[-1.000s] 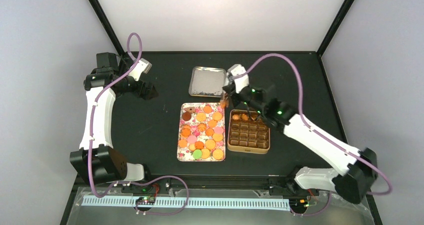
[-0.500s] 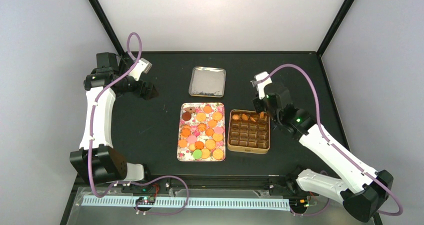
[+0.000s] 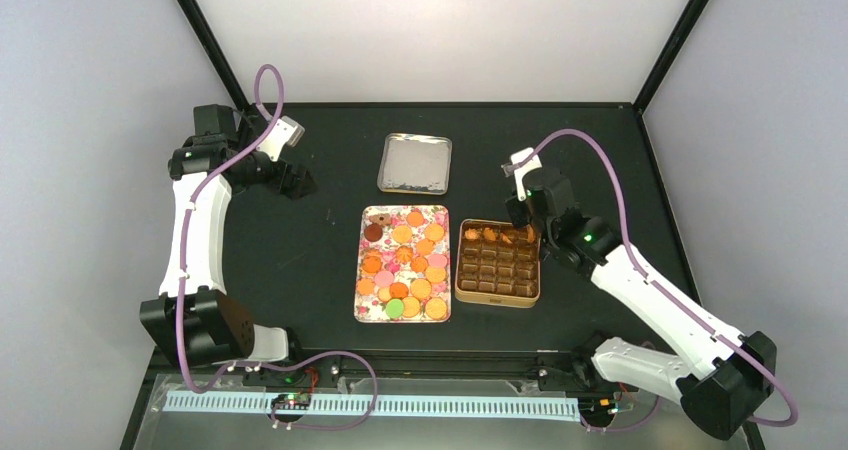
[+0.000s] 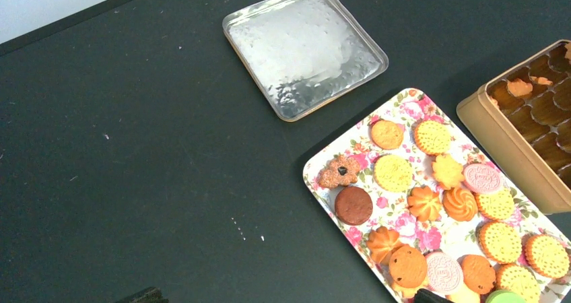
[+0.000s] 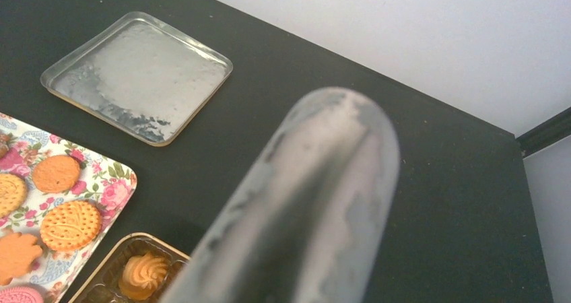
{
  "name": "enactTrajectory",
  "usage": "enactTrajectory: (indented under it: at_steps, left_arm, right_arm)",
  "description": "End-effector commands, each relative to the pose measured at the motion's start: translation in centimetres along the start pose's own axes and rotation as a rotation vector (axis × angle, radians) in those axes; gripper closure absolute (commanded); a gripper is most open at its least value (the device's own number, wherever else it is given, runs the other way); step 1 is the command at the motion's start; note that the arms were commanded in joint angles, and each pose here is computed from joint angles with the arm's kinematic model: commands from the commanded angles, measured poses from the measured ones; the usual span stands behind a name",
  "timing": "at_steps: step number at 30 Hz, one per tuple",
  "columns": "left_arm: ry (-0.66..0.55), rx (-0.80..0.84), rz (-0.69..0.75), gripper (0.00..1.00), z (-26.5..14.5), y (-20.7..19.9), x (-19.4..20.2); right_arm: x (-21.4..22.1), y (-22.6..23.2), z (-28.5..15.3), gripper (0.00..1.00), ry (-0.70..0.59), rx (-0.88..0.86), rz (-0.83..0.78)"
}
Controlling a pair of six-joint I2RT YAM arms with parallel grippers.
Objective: Pack the cookies
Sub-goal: Place the fake cookies in the empty pocket of the box.
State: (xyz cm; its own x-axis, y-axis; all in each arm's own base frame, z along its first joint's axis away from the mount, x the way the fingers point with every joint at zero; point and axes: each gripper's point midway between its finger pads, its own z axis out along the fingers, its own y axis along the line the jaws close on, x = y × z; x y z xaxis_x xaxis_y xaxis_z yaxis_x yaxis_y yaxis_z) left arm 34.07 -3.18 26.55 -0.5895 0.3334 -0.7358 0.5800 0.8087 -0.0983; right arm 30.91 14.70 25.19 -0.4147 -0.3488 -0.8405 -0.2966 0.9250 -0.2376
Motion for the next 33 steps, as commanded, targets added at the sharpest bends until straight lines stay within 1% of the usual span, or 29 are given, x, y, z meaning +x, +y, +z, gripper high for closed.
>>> enactTrajectory:
  at_steps: [1,5,7,13,15,20,25,29,33]
  left_arm:
    - [-0.024,-0.004,0.015,0.02,-0.5,0.1,-0.8]
    - [-0.024,-0.006,0.015,0.02,-0.5,0.1,-0.9]
    - [-0.026,-0.008,0.016,0.02,-0.6,0.1,-1.0]
    - [-0.034,-0.013,0.019,0.02,-0.7,0.1,-1.2]
    - [-0.037,-0.013,0.021,0.02,-0.8,0.1,-1.2]
    - [-0.036,-0.012,0.021,0.02,-0.8,0.1,-1.2]
    - [-0.033,-0.012,0.020,0.02,-0.7,0.1,-1.1]
    - [-0.029,-0.019,0.022,0.02,-0.8,0.1,-1.1]
    - [-0.031,-0.024,0.026,0.02,-1.0,0.1,-1.1]
  right_arm:
    - [-0.5,0.0,0.8,0.99,-0.028,-0.002,0.014]
    - [-0.5,0.2,1.2,0.99,-0.020,-0.004,0.019]
    - [-0.4,0.1,1.3,0.97,-0.019,-0.003,0.025]
    - [-0.9,0.0,1.3,0.77,-0.036,-0.017,0.048]
    - [-1.0,-0.1,1.1,0.73,-0.045,-0.018,0.051]
    - [-1.5,-0.5,0.5,0.70,-0.063,-0.015,0.055]
    - [-2.4,-0.6,-0.3,0.75,-0.093,-0.024,0.048]
    - [-1.3,-1.4,0.8,0.75,-0.027,0.044,0.028]
    - [0.3,-2.5,1.6,0.75,0.016,0.084,0.093]
